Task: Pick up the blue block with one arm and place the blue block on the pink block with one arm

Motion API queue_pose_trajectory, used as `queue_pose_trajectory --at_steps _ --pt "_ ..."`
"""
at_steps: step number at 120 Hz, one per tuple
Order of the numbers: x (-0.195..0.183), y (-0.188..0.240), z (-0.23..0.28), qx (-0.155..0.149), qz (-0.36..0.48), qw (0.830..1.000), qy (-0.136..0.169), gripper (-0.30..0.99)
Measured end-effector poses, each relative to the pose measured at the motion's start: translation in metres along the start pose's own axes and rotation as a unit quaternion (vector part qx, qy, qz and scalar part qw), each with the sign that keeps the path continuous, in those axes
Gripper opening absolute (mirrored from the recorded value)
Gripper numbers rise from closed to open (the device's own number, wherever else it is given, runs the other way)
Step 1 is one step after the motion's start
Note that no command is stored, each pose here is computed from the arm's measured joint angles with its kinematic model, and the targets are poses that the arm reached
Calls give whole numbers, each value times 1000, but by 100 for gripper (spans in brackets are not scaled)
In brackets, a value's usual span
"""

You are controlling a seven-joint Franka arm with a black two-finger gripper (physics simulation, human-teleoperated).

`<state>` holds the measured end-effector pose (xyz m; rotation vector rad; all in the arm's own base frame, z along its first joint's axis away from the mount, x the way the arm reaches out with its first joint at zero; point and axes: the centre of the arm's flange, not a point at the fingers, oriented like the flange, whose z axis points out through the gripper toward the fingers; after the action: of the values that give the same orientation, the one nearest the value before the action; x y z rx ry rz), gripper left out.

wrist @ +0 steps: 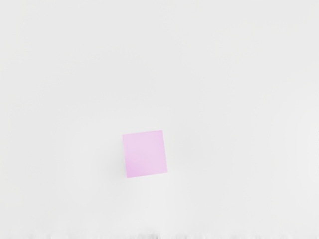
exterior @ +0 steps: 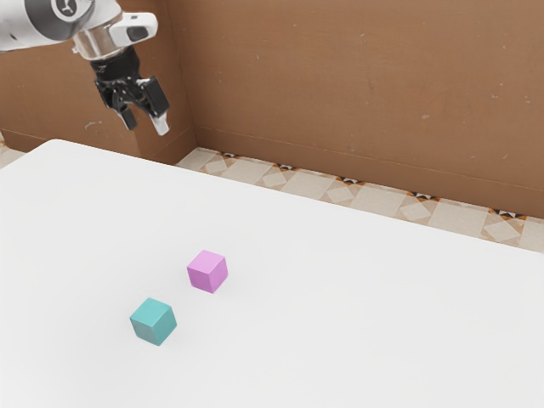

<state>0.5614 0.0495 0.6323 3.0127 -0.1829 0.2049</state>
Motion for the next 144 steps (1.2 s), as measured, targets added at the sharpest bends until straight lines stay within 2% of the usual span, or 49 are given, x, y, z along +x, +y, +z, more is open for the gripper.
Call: queue_pose_trajectory --at_steps 16,27,35,41,64,85,104,144 --pt "-12 -6 18 -10 -14 999 -41 67" --pt "-56 -15 90 -28 -39 994 -98 67" --pt "-89 -27 139 -35 -62 990 -122 67" --pt "-107 -24 165 -34 -65 989 -129 67" --pt "-147 9 238 -21 -42 989 -139 66" --pt "-175 25 255 -10 -31 991 -127 66" --pt "-174 19 280 -9 -37 990 -134 66" --pt "-153 -11 314 13 -49 994 -94 66"
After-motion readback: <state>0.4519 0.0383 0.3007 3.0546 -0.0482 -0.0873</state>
